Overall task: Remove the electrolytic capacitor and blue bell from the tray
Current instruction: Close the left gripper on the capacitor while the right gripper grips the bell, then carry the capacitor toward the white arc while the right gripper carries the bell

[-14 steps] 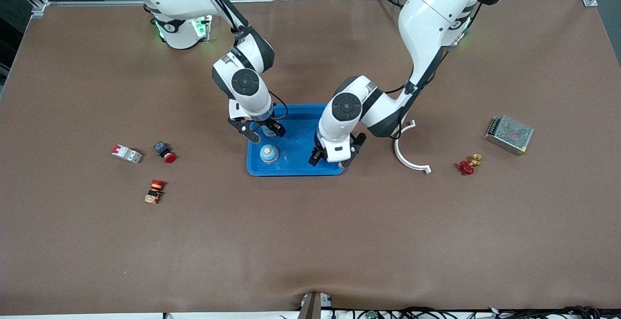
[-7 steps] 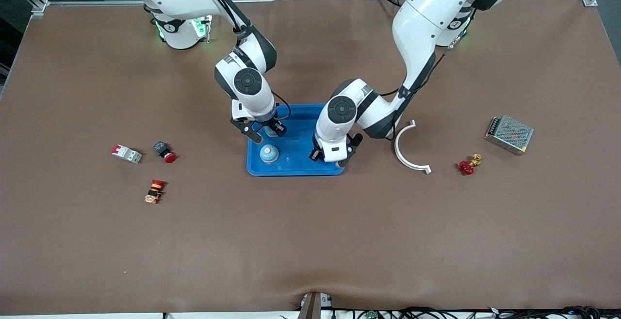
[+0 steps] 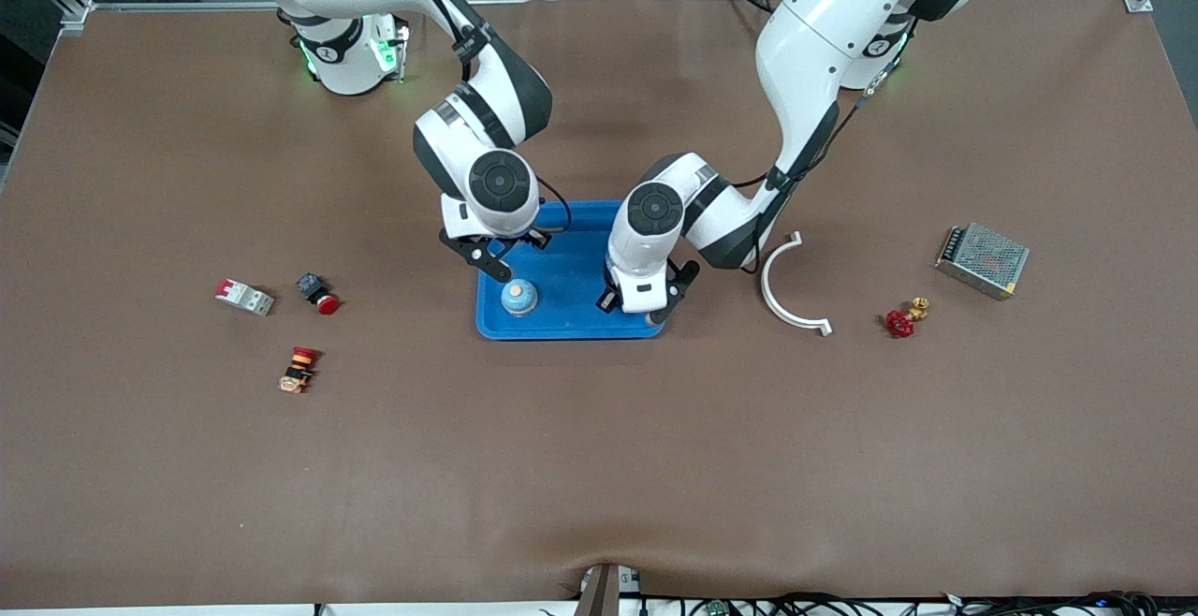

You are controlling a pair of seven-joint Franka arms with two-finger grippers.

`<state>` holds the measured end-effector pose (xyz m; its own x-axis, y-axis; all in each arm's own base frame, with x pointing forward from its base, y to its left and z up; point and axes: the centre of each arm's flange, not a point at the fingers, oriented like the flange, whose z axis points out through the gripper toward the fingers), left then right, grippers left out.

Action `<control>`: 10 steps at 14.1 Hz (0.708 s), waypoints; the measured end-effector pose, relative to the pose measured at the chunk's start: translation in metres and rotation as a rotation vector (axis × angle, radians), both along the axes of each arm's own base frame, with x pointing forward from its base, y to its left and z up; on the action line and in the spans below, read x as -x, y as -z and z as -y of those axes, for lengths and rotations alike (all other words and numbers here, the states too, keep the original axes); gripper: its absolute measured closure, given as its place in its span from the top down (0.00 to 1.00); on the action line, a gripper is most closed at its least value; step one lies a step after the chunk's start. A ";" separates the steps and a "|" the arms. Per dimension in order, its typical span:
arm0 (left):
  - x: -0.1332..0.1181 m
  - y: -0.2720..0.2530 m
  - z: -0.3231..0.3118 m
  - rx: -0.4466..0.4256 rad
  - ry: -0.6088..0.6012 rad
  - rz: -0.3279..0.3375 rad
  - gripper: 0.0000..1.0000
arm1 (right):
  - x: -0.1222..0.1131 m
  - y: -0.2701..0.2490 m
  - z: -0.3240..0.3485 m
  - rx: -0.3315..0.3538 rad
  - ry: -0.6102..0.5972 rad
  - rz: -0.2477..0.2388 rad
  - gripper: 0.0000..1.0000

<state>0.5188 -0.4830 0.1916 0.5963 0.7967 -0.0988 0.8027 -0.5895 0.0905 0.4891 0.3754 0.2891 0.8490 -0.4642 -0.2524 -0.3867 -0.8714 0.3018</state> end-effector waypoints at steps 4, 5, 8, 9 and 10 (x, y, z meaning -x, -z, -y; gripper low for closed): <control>-0.041 -0.052 -0.027 -0.015 0.000 0.076 0.30 | -0.039 -0.004 0.080 -0.034 -0.304 -0.127 0.63; -0.053 -0.070 -0.040 -0.021 0.011 0.089 0.30 | -0.041 -0.003 0.089 -0.006 -0.381 -0.140 0.63; -0.080 -0.119 -0.084 -0.056 0.053 0.110 0.30 | -0.044 -0.007 0.102 0.015 -0.600 -0.178 0.63; -0.087 -0.131 -0.101 -0.075 0.081 0.106 0.30 | -0.047 -0.012 0.115 0.001 -0.658 -0.191 0.63; -0.093 -0.140 -0.118 -0.095 0.115 0.096 0.30 | -0.053 -0.018 0.131 -0.023 -0.710 -0.198 0.63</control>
<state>0.6120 -0.3652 0.3316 0.6871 0.7257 0.0354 0.7198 -0.6865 0.1028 0.5417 0.2440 0.3072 0.8806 0.1877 -0.4350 0.3330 -0.8984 0.2865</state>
